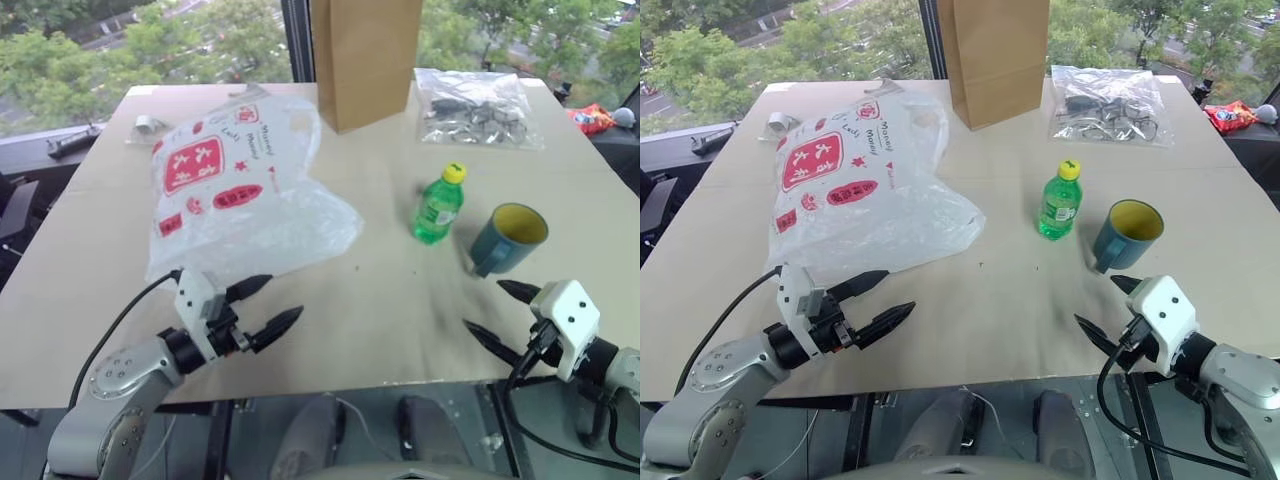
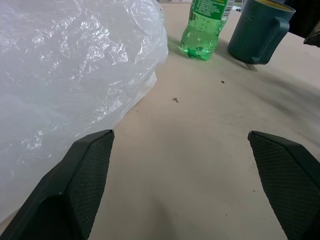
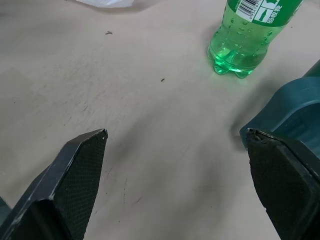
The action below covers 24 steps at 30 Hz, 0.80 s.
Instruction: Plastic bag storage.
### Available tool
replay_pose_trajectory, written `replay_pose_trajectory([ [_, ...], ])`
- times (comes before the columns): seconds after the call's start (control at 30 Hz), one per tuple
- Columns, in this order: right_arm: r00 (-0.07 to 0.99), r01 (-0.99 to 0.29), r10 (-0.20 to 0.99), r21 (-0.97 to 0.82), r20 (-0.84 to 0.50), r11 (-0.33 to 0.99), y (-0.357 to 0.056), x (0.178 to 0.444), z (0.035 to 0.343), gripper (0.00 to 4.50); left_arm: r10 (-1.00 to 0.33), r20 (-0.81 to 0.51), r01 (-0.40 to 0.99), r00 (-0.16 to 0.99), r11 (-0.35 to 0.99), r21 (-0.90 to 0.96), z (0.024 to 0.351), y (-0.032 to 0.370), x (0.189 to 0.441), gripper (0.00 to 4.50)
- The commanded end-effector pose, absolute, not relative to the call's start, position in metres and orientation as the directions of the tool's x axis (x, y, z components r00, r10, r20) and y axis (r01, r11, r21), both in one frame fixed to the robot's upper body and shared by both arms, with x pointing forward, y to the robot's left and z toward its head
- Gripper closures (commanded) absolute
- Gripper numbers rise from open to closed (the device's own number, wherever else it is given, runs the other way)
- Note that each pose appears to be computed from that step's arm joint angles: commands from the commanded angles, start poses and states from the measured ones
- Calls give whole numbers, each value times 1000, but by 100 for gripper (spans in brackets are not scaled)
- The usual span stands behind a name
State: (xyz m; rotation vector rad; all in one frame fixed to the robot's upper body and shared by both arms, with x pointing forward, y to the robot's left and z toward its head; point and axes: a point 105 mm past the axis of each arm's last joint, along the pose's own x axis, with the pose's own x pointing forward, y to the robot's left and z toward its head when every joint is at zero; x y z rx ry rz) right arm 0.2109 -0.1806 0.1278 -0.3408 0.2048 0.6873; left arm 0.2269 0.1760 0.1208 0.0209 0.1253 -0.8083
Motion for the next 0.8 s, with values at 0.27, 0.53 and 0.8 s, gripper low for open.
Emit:
replay_pose_trajectory([
  [0.27, 732, -679, 655, -268, -187, 683, -159, 213, 155, 0, -781, 64, 783, 621, 621, -27, 174, 142, 238, 3],
  [0.53, 732, -672, 670, -287, -123, 683, -149, 222, 179, 0, -803, 87, 807, 589, 579, -118, 235, 94, 278, 3],
  [0.8, 699, -671, 715, -346, -1, 655, -133, 229, 226, 0, -676, -141, 597, 723, 714, -364, 249, 25, 377, 3],
])
